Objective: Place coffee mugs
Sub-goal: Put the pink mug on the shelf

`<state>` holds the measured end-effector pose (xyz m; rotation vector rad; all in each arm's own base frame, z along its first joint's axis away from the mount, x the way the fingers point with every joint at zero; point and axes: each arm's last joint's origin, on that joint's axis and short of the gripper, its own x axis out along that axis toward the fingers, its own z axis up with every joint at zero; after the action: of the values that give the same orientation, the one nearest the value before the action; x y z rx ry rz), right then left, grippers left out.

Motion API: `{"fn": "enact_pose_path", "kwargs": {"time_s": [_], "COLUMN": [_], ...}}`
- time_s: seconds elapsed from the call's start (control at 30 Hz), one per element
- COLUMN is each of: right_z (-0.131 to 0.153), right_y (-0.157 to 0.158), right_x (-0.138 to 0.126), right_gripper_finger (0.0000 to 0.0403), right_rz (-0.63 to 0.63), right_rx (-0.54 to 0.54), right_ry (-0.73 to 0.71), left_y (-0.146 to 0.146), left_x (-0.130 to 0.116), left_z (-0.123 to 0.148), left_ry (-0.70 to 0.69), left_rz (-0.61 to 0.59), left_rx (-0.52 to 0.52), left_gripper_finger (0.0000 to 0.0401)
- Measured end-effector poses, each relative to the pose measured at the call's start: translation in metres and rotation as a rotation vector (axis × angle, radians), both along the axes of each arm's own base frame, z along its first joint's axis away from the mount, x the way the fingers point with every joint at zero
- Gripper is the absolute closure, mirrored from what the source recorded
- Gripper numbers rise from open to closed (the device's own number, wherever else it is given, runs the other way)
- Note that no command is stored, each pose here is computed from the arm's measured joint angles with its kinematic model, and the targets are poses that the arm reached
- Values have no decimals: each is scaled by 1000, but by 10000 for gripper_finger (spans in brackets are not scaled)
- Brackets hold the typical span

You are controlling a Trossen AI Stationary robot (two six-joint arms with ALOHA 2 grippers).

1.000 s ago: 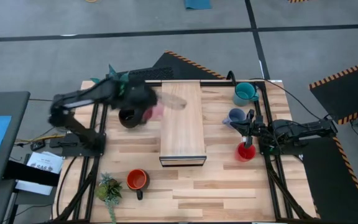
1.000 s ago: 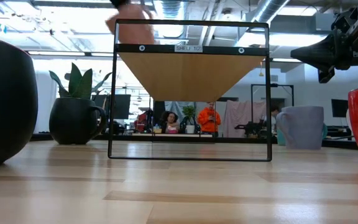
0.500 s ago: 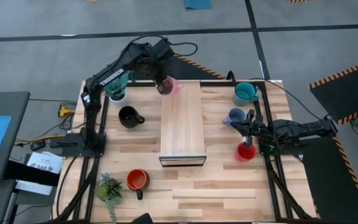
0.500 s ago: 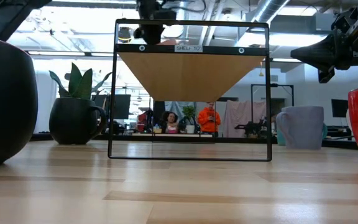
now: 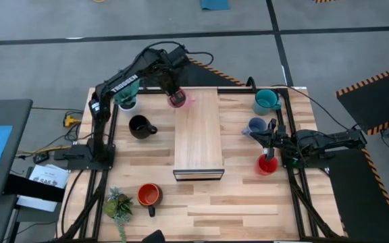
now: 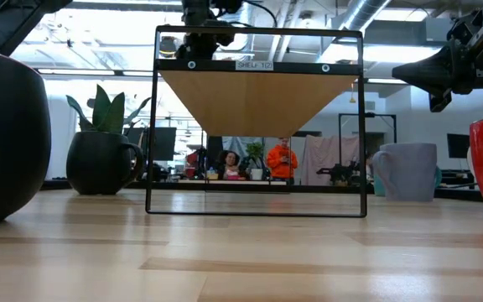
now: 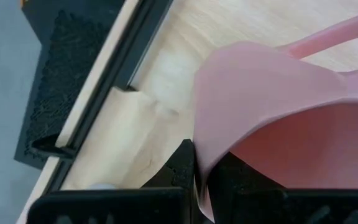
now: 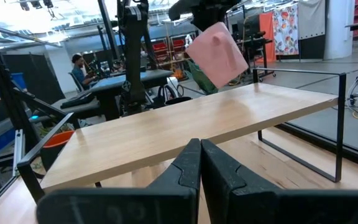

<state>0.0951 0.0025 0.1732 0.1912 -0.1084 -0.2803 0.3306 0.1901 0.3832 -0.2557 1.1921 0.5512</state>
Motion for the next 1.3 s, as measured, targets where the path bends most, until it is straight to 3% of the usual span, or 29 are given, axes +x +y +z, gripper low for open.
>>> {"fn": "enact_pose_path", "kwargs": {"time_s": [0.23,1.3], "right_z": [0,0], "right_y": [0,0], "right_x": [0,0], "right_gripper_finger": [365,365], "right_rz": [0,-1], "right_rx": [0,0], "right_ry": [0,0], "left_y": [3,9], "left_x": [11,23], "left_z": [-14,-13], "left_ry": [39,-22], "left_rz": [-24,-121], "left_rx": [-1,97], "left_gripper_finger": [395,334]}}
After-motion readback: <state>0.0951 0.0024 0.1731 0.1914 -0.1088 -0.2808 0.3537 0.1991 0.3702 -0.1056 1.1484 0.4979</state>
